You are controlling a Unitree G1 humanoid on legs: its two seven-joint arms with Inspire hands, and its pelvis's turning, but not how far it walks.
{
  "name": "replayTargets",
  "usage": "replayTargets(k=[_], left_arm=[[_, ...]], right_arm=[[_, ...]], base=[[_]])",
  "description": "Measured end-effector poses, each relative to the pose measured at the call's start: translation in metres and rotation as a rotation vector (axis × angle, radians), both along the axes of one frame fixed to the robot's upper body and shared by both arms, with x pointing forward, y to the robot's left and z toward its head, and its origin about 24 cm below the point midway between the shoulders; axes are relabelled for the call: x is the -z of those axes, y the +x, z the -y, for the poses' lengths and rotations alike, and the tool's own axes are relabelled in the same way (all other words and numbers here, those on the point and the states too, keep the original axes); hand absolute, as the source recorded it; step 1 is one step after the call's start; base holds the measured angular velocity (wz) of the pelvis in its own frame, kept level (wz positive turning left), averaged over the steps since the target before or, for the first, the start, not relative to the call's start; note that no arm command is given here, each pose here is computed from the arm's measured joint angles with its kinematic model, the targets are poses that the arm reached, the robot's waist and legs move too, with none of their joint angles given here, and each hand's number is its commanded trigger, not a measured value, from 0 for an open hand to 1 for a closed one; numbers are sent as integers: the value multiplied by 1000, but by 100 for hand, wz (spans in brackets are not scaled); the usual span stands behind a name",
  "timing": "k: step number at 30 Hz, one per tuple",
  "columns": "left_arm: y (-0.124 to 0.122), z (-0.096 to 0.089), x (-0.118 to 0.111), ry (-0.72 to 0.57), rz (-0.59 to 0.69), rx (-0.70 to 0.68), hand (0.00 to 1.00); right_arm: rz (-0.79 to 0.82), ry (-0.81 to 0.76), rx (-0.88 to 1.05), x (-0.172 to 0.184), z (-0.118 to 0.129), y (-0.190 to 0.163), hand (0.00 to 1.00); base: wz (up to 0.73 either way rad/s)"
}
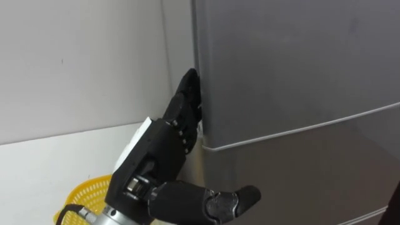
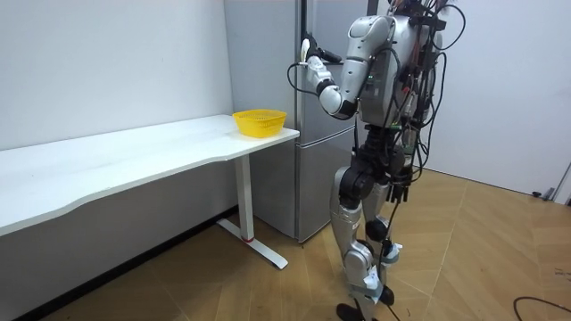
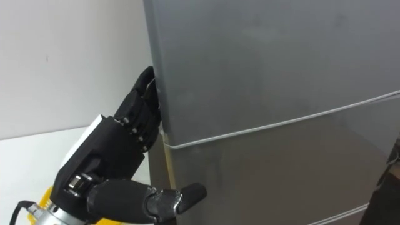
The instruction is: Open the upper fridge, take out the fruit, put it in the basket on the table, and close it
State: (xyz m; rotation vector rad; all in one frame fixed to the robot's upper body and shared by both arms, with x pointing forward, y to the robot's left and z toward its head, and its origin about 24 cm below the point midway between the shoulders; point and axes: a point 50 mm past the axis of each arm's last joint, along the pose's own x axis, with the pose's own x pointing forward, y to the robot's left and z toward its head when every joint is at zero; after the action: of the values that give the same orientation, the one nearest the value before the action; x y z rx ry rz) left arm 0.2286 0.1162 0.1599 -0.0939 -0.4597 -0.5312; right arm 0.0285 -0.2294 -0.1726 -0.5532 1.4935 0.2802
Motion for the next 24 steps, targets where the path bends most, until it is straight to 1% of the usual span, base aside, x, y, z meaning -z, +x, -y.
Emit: replayTargets(k=[9,13,18,24], left_arm=[[0,1,0,-6,-1,9,0],[-1,2,0,-40,-13,36,0],[-2,3,-1,-123,-39,94,0],[-3,6,-2,-156,-47,146,0]], right_arm=[[-23,-8,-21,1,-1,-5,0],[-26,-5,-34,1,-1,-5,0],[-27,-6,-36,1,-1,0,0],[-20,-9,-40,1,-1,2,0]], base=[[0],[0],[0],[0]])
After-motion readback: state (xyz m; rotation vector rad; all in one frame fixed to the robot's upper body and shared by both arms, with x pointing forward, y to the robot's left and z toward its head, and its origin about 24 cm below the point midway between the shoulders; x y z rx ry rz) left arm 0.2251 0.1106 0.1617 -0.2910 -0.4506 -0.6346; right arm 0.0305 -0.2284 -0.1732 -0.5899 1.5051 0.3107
